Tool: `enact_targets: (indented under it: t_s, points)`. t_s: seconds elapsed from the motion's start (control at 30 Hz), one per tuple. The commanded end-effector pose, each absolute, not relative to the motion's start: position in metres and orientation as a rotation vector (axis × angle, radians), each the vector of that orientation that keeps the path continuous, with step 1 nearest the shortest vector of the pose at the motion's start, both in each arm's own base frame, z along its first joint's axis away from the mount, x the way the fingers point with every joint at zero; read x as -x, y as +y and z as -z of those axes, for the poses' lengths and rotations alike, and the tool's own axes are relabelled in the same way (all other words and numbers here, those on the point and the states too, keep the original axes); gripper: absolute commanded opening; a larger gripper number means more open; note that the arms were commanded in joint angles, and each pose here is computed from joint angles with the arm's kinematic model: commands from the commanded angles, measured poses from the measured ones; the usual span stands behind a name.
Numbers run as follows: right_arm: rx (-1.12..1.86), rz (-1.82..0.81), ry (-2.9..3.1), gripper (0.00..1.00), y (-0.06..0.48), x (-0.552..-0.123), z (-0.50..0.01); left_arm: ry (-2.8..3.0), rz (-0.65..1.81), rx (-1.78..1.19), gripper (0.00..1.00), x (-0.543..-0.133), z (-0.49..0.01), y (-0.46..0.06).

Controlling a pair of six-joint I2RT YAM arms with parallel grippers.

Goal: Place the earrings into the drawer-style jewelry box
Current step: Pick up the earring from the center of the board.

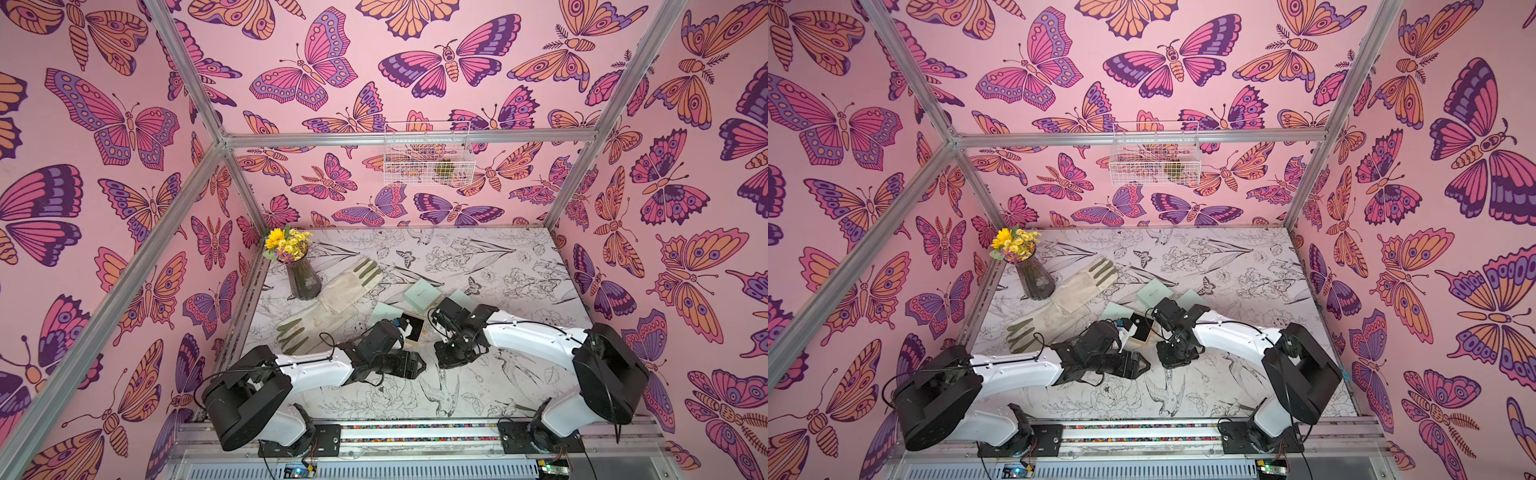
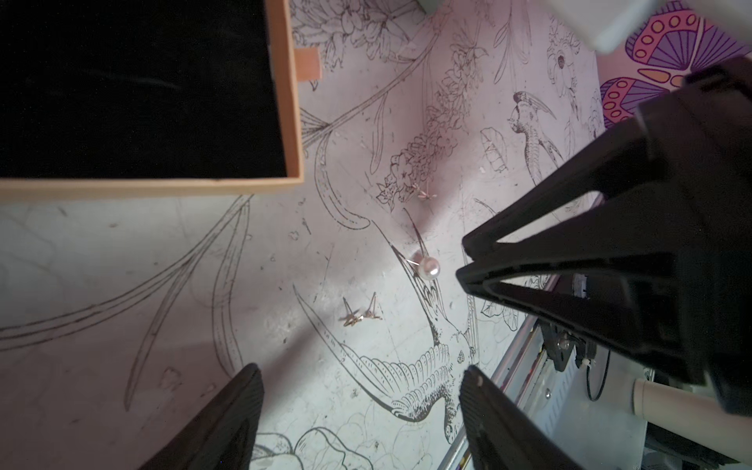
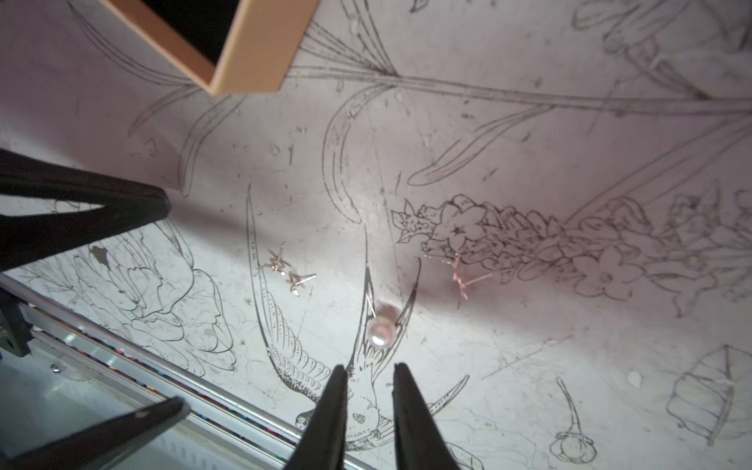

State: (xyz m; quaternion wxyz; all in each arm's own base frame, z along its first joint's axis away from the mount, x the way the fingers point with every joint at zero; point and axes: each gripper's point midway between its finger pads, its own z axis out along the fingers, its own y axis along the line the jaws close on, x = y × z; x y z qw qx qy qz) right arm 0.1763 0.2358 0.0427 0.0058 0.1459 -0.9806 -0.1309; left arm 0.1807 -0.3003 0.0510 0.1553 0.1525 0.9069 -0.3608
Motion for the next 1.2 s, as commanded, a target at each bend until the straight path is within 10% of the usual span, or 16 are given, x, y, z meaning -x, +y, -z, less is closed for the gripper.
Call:
enact_targets:
  t_s: [0.0, 1.17]
  points:
    - [-0.437, 0.362, -3.048, 0.26, 0.236, -0.175, -0.04, 2.584, 1.029, -0.429, 0.78, -0.181, -0.05, -0.299]
    - [-0.473, 0.17, -3.009, 0.22, 0.233, -0.169, -0.01, 2.579, 1.003, -0.407, 0.78, -0.183, -0.046, -0.288]
